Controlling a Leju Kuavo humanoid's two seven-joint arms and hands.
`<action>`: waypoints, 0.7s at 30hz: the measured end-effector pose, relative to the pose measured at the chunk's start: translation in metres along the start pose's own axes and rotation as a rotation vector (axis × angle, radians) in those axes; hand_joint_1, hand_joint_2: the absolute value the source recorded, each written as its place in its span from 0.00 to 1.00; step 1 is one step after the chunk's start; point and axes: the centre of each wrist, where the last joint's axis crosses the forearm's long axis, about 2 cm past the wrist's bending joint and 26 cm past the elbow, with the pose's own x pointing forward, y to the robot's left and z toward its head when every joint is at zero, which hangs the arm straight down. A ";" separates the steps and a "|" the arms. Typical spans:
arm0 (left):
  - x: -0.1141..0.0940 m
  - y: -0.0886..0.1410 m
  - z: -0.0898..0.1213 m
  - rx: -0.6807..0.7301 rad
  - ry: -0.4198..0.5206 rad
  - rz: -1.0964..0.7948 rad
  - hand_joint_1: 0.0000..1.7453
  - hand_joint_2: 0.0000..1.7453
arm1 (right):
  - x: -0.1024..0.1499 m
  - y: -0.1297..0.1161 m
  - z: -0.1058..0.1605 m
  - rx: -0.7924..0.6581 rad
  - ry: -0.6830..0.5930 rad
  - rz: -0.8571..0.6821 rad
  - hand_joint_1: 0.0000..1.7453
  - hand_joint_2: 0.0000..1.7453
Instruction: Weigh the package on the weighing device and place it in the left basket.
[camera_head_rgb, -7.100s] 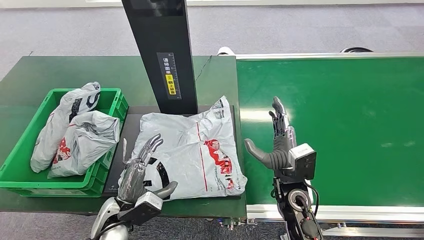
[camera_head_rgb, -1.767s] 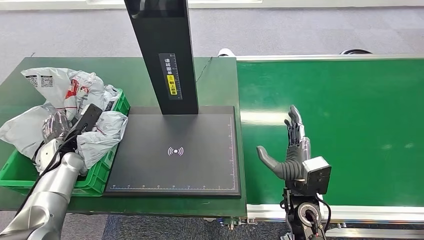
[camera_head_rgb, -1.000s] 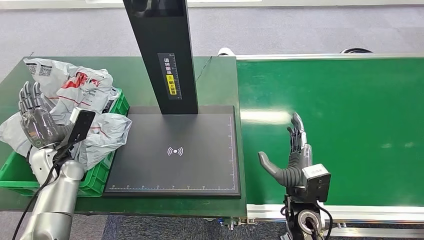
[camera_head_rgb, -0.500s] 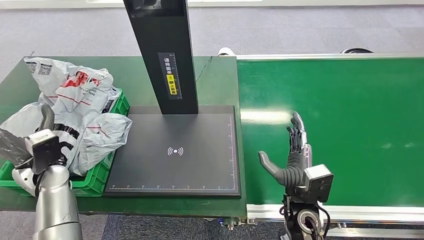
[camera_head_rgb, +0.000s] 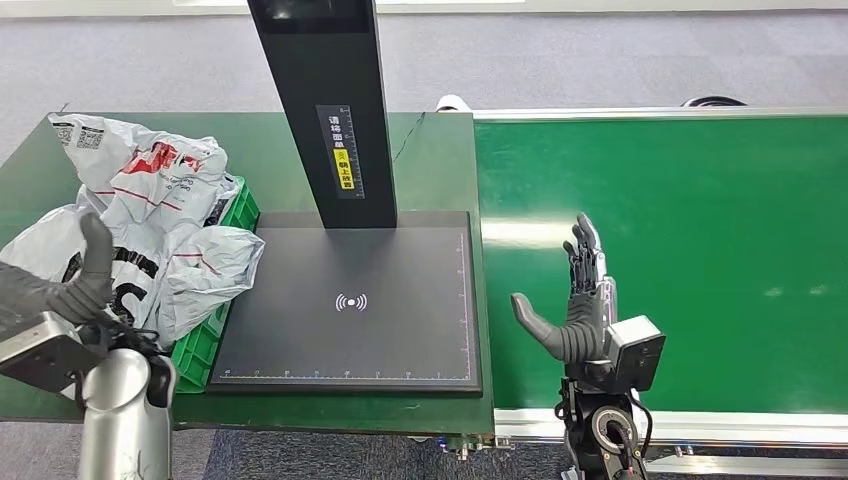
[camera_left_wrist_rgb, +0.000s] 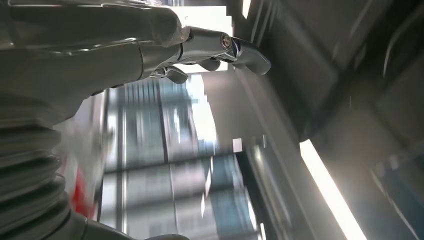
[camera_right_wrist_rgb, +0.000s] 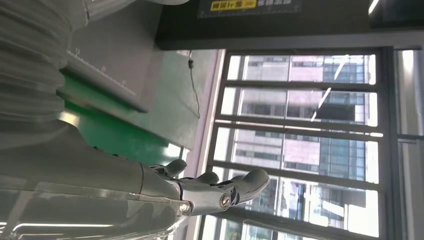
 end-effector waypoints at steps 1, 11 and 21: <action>0.006 -0.008 0.007 -0.065 0.010 0.087 0.00 1.00 | 0.000 0.000 0.000 0.013 0.001 -0.017 0.00 1.00; 0.044 -0.048 0.081 -0.590 0.219 0.694 0.00 1.00 | -0.006 0.007 -0.002 0.102 0.022 -0.099 0.00 1.00; 0.045 -0.057 0.127 -0.761 0.418 0.812 0.00 1.00 | -0.011 0.013 -0.003 0.157 0.063 -0.090 0.00 1.00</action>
